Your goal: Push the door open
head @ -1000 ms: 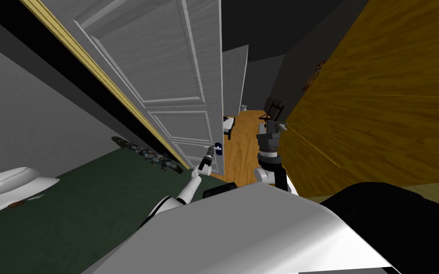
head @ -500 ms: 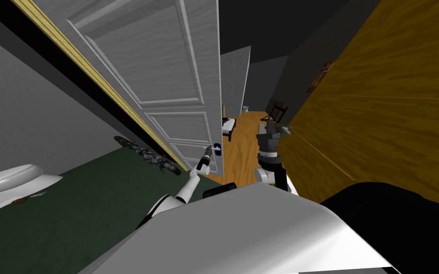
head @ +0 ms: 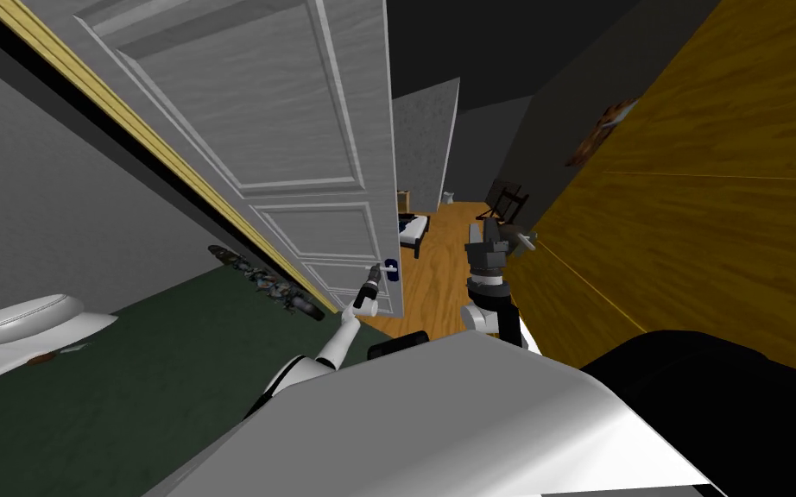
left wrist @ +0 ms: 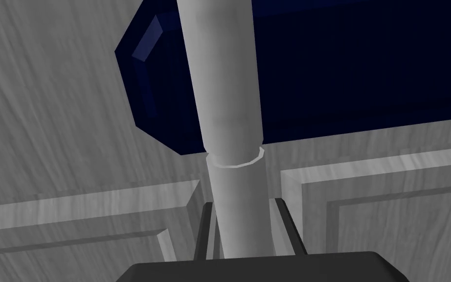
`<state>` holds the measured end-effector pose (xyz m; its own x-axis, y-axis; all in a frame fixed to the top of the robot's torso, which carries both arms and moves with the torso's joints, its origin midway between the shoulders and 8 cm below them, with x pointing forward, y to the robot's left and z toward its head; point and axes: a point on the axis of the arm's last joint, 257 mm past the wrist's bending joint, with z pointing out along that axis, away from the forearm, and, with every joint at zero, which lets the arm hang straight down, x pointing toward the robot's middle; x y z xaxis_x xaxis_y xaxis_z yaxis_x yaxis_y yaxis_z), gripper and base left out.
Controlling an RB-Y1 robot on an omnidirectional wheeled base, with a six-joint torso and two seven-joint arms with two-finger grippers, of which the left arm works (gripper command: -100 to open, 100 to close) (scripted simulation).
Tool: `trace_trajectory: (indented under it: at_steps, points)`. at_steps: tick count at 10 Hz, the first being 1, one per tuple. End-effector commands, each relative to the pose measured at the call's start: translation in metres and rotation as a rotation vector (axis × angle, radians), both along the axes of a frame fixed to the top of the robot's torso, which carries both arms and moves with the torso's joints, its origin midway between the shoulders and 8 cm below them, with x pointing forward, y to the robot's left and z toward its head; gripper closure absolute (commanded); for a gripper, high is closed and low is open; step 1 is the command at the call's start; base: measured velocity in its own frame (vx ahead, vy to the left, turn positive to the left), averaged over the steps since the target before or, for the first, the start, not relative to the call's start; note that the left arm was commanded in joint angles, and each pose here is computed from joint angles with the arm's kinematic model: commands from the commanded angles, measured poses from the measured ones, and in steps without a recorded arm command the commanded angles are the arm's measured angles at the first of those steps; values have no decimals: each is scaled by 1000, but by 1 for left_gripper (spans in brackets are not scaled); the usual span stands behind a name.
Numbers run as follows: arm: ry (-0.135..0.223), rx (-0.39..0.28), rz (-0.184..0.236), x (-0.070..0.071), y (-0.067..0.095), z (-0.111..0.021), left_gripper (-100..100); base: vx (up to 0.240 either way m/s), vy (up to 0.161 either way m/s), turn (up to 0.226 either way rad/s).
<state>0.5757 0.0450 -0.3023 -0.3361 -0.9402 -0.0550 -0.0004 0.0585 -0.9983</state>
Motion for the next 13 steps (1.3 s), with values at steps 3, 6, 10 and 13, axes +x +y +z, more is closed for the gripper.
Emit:
trace_trajectory:
  at_steps: [3, 6, 10, 13]
  points:
    - [-12, 0, 49, 13, 28, 5, 100, 130, -147, 59]
    - [-12, -14, 94, 20, 45, 7, 100, 110, -157, 80]
    - [-10, -30, 123, 23, 53, 8, 100, 96, -132, 74]
    - [-7, -48, 145, 26, 57, 9, 100, 86, -158, 80]
